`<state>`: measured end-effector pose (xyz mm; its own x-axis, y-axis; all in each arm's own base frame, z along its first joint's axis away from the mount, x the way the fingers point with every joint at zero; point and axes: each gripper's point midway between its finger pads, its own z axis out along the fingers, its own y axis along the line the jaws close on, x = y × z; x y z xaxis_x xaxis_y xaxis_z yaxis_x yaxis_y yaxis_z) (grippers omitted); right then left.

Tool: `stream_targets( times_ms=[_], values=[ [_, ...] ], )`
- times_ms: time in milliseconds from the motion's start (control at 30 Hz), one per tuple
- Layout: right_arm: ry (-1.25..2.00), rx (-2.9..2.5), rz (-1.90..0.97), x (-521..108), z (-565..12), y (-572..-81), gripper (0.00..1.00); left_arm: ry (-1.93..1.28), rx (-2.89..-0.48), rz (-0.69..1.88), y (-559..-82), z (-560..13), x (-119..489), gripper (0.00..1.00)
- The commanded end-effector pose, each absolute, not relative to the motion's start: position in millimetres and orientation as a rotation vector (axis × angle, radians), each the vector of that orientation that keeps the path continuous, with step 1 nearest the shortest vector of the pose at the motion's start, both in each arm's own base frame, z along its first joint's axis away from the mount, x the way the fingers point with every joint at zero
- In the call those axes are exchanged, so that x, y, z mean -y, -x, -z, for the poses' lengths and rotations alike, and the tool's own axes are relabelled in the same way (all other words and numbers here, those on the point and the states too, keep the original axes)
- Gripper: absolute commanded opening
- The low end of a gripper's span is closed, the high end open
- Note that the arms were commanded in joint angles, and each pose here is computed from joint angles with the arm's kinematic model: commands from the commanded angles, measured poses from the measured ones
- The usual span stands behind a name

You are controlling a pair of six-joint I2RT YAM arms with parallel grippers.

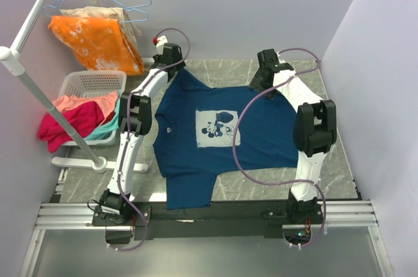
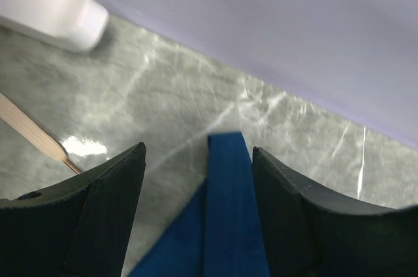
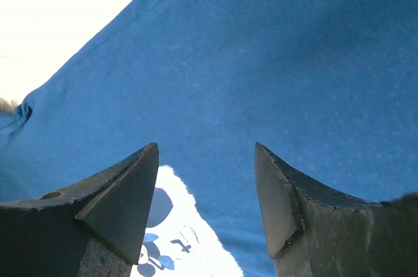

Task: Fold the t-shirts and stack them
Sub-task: Fold the tshirt

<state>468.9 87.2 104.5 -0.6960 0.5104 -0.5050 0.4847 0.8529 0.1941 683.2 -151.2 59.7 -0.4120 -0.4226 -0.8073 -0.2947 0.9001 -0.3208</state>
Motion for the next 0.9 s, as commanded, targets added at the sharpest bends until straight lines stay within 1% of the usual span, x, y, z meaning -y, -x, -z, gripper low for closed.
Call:
stream_targets(
  times_ms=[0, 167, 200, 467, 500, 633, 667, 700, 733, 867],
  values=[
    [-0.708, -2.448, -0.076, -91, -119, -477, 0.67, 0.535, -1.956, 0.247, -699, -81, 153, 0.71],
    [-0.712, -2.466, -0.069, -91, -115, -475, 0.66, 0.569, -1.976, 0.283, -700, -66, 152, 0.69],
    [-0.712, -2.468, -0.066, -91, -114, -474, 0.66, 0.558, -1.984, 0.293, -699, -64, 155, 0.67],
    [-0.715, -2.486, -0.061, -90, -107, -469, 0.65, 0.52, -1.994, 0.327, -699, -61, 165, 0.66],
    [-0.713, -2.489, -0.061, -90, -107, -468, 0.64, 0.513, -1.996, 0.327, -699, -62, 167, 0.64],
    [-0.709, -2.477, -0.065, -91, -112, -468, 0.64, 0.493, -1.996, 0.315, -697, -64, 171, 0.59],
    [-0.708, -2.476, -0.065, -90, -113, -468, 0.64, 0.493, -1.996, 0.308, -697, -63, 172, 0.57],
    [-0.71, -2.477, -0.064, -90, -113, -467, 0.64, 0.49, -1.991, 0.308, -697, -65, 173, 0.51],
    [-0.706, -2.474, -0.069, -91, -114, -467, 0.64, 0.487, -1.993, 0.304, -696, -64, 174, 0.49],
    [-0.709, -2.476, -0.071, -90, -114, -464, 0.64, 0.483, -1.986, 0.3, -697, -66, 176, 0.47]
  ],
)
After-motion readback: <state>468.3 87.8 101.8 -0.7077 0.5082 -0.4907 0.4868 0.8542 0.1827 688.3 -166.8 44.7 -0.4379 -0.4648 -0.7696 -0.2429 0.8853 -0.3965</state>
